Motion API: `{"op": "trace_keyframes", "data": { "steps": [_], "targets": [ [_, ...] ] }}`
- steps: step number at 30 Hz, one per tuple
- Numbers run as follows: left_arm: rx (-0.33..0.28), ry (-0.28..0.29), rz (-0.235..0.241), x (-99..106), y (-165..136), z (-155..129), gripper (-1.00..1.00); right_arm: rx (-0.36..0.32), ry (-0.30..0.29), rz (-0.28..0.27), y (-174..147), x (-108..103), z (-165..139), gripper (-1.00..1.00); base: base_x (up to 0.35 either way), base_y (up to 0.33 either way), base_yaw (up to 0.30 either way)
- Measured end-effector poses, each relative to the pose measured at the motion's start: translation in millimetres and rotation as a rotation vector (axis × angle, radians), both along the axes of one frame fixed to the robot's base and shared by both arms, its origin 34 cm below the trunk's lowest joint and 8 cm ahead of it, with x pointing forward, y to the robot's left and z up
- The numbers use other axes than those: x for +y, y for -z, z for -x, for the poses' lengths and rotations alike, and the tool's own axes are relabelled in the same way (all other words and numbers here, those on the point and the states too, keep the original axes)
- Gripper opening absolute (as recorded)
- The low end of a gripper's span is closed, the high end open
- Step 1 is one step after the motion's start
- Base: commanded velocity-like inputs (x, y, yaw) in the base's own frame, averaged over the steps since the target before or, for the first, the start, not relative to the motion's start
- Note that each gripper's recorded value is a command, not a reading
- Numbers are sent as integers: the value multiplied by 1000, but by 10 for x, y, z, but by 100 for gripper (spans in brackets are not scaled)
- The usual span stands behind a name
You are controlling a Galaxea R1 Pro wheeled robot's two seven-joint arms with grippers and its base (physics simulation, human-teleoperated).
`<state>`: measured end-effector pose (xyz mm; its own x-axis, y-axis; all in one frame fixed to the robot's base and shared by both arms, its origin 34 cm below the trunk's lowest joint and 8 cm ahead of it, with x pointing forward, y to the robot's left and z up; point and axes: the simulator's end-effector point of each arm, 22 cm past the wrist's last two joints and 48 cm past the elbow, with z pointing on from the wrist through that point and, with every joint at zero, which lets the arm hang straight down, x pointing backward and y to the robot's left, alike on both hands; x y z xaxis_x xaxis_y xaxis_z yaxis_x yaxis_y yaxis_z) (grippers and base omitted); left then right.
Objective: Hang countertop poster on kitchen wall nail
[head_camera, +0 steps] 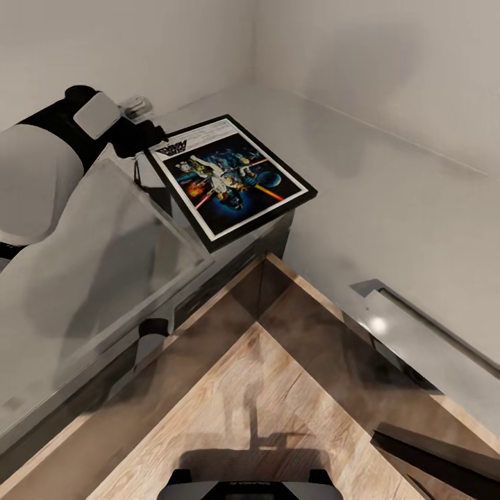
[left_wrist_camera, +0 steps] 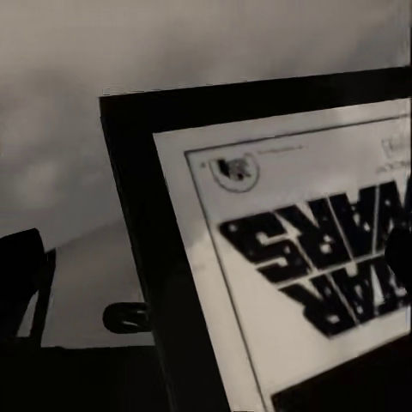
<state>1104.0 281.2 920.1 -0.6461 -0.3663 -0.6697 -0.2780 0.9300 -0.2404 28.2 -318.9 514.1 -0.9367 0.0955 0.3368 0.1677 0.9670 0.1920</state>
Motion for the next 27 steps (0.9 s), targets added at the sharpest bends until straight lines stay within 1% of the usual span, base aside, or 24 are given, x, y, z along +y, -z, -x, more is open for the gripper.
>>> {"op": "trace_keyframes", "data": {
  "steps": [2,3,4,7,10,12,17,27],
  "targets": [
    [-54,0,-3,-26,-265,-101,100,0,0,1,0,-8,-1,100,0,0,0],
    [-74,12,-2,-93,-413,-137,100,0,0,2,0,-12,-1,100,0,0,0],
    [-81,23,-3,-144,-482,-150,100,0,-1,2,-1,-13,-1,100,0,0,0],
    [-88,42,1,-269,-556,-161,100,-1,-2,2,0,-15,-2,100,0,0,0],
    [-92,62,5,-413,-594,-166,100,0,-1,3,0,-16,-2,100,17,0,0],
    [-94,69,7,-468,-609,-165,100,-1,-1,3,0,-16,-1,100,117,0,0],
    [-94,73,9,-495,-609,-164,100,-1,-1,3,0,-16,-2,100,94,0,0],
    [-92,70,23,-508,-590,-161,100,0,-2,2,-1,-16,-1,100,27,0,0]
  ]
}}
